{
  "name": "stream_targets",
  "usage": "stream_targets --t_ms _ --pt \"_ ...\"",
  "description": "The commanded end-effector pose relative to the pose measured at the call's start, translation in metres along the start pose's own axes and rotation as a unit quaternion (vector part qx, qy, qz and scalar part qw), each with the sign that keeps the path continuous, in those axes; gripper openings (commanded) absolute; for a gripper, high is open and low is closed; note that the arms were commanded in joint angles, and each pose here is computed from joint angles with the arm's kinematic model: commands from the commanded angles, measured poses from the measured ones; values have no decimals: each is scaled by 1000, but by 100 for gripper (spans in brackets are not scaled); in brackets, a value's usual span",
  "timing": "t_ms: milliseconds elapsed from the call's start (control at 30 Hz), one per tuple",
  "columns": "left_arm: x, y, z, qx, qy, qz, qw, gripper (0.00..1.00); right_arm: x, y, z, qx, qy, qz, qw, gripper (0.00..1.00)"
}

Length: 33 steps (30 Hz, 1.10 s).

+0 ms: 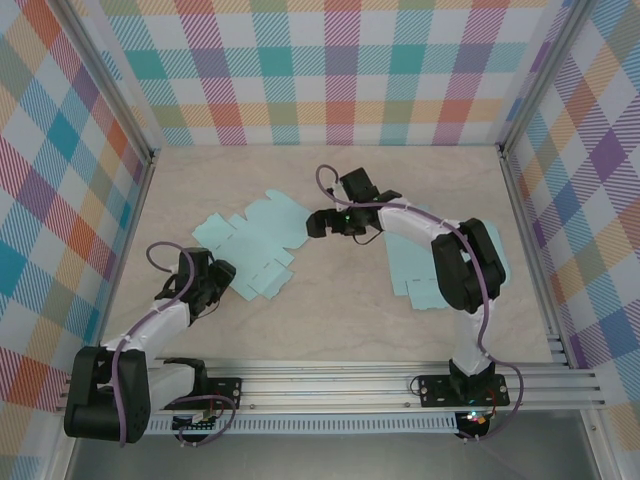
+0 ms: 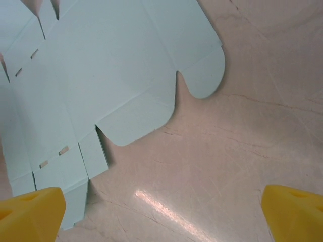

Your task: Fold the paper box

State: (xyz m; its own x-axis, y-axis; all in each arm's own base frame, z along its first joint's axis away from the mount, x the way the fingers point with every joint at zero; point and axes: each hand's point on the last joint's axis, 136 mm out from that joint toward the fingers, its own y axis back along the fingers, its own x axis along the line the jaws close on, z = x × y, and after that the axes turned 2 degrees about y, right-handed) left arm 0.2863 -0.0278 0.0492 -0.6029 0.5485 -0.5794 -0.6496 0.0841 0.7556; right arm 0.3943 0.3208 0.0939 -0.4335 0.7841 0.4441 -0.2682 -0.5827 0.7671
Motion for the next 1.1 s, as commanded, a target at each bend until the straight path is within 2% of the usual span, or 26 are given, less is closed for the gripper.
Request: stream_targets --t_ms 0,267,400,667,900,1067 --pt "-3 12 9 -14 14 7 1000 51 9 -5 11 1 28 12 1000 100" --pt "1 14 6 -10 6 15 1000 66 14 -35 42 -6 43 29 999 98" --pt "-1 9 2 0 6 5 1000 69 19 -52 50 -3 46 46 998 97" --pt "-4 -7 -8 28 10 -10 1000 68 27 -74 46 8 50 61 997 96" --pt "-22 -17 -7 33 5 -49 998 60 25 -83 39 20 42 67 997 95" --pt "-26 -21 -5 34 6 -54 998 57 23 -87 34 27 39 67 997 95"
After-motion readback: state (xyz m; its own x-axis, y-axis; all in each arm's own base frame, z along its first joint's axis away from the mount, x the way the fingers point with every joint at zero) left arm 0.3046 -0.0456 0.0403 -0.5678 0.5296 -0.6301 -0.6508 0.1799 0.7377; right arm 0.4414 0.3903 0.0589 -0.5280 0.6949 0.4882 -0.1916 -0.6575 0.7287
